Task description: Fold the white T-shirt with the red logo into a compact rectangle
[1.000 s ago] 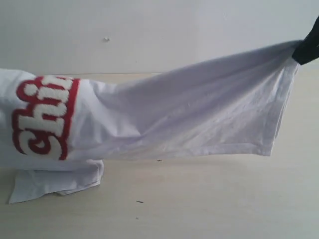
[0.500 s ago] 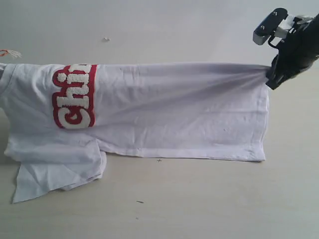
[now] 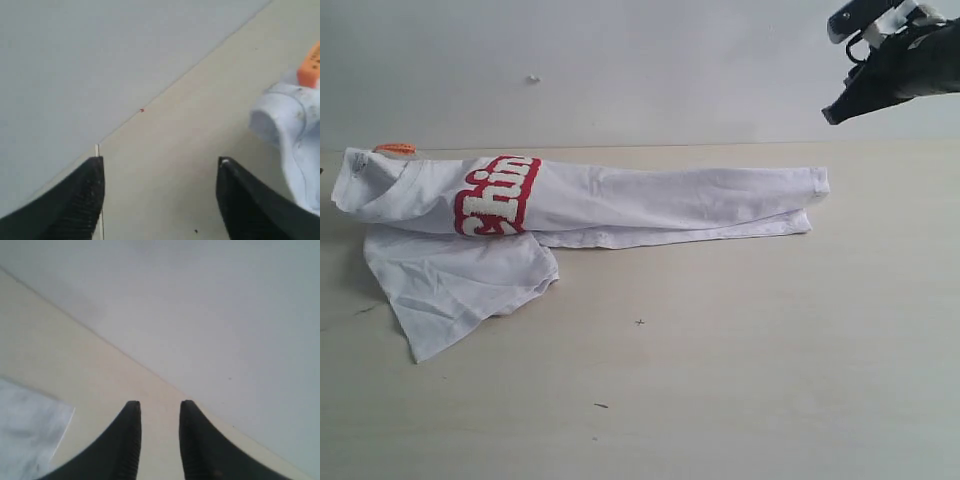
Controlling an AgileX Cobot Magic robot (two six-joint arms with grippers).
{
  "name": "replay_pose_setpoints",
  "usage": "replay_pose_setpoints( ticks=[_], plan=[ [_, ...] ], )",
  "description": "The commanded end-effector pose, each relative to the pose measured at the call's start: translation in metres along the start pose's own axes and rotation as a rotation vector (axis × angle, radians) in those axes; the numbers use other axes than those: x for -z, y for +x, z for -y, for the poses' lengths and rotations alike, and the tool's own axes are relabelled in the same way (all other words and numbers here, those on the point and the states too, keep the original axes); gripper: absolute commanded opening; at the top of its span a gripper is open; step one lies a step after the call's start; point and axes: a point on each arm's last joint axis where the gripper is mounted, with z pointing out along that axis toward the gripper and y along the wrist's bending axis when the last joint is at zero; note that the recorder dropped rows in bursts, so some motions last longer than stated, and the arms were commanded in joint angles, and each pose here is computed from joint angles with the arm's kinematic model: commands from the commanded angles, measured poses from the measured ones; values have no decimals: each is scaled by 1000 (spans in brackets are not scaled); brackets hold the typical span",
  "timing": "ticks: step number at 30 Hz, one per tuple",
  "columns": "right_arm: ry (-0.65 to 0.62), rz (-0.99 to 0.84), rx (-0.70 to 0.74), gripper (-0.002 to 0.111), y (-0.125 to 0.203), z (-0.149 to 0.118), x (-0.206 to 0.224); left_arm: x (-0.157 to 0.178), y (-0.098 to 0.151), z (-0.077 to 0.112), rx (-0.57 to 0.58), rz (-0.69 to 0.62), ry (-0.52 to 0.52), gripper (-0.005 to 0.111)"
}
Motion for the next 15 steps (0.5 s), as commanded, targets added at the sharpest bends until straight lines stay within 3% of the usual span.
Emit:
replay_pose_setpoints(
  ticks=[1, 5, 8, 12, 15],
  plan=[
    [45, 50, -103, 27, -9, 9, 3, 8, -4, -12, 163, 10, -70, 55],
    [-88, -61, -148, 16, -20, 10, 3, 22, -13, -19, 342, 35, -48, 32],
    [-247, -209, -132, 19, -24, 6, 2, 39, -27, -20, 378, 52, 86, 21],
    [-387, -368, -112, 20, -16, -3, -2, 53, -46, -12, 404, 43, 371, 17],
    [-402, -382, -155, 9, -16, -5, -1, 65, -54, 9, 397, 19, 621, 1]
  ],
)
